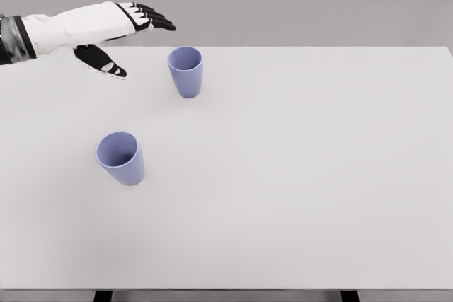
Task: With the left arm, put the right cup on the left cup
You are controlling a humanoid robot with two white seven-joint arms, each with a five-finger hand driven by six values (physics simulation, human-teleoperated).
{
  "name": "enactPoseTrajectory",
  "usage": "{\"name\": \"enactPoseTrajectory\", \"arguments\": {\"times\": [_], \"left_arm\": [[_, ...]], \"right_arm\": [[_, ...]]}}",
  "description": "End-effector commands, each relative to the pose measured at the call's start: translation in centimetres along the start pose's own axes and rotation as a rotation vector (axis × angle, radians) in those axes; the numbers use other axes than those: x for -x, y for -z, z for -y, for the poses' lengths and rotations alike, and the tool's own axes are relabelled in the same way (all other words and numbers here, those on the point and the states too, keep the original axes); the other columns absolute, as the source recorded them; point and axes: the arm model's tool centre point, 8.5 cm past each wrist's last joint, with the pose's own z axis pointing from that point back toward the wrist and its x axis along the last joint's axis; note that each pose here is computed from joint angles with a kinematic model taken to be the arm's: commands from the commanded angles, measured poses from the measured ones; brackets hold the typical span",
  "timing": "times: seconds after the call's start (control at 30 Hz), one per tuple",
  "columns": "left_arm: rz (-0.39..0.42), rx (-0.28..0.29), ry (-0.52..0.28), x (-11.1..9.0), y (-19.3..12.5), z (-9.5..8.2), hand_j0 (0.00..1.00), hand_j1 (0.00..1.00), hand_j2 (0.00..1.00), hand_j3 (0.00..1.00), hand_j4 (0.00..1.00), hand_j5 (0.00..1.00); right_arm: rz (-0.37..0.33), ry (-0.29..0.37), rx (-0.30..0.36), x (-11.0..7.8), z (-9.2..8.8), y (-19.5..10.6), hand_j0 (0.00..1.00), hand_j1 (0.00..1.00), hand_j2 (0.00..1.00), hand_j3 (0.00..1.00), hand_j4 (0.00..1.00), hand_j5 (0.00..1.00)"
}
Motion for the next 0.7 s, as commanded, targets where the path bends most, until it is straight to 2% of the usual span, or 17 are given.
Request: {"name": "enactPoseTrajectory", "arguments": {"times": [0.0,0.13,0.2,0.3,0.4,0.5,0.53,0.67], "left_arm": [[0.052,0.186,-0.159,-0.6,1.0,5.5,1.0,1.0,1.0,1.0,1.0,1.0],[0.005,0.194,-0.177,0.9,0.2,5.3,1.0,1.0,1.0,1.0,1.0,1.0],[-0.031,0.161,-0.171,2.0,-0.5,3.6,1.0,1.0,1.0,1.0,1.0,1.0],[-0.04,0.129,-0.148,2.5,-0.3,1.3,1.0,1.0,1.0,1.0,1.0,1.0],[-0.054,0.134,-0.184,3.6,3.3,2.4,1.0,1.0,1.0,1.0,1.0,1.0],[-0.048,0.135,-0.199,3.7,5.9,2.8,1.0,1.0,1.0,1.0,1.0,1.0],[-0.05,0.13,-0.196,3.7,6.5,2.4,1.0,1.0,1.0,1.0,1.0,1.0],[-0.07,0.155,-0.204,4.1,9.1,3.5,1.0,1.0,1.0,1.0,1.0,1.0]], "right_arm": [[0.0,0.0,0.0,0.0,0.0,0.0,1.0,1.0,1.0,1.0,1.0,1.0],[0.0,0.0,0.0,0.0,0.0,0.0,1.0,1.0,1.0,1.0,1.0,1.0],[0.0,0.0,0.0,0.0,0.0,0.0,1.0,1.0,1.0,1.0,1.0,1.0],[0.0,0.0,0.0,0.0,0.0,0.0,1.0,1.0,1.0,1.0,1.0,1.0],[0.0,0.0,0.0,0.0,0.0,0.0,1.0,1.0,1.0,1.0,1.0,1.0],[0.0,0.0,0.0,0.0,0.0,0.0,1.0,1.0,1.0,1.0,1.0,1.0],[0.0,0.0,0.0,0.0,0.0,0.0,1.0,1.0,1.0,1.0,1.0,1.0],[0.0,0.0,0.0,0.0,0.0,0.0,1.0,1.0,1.0,1.0,1.0,1.0]]}}
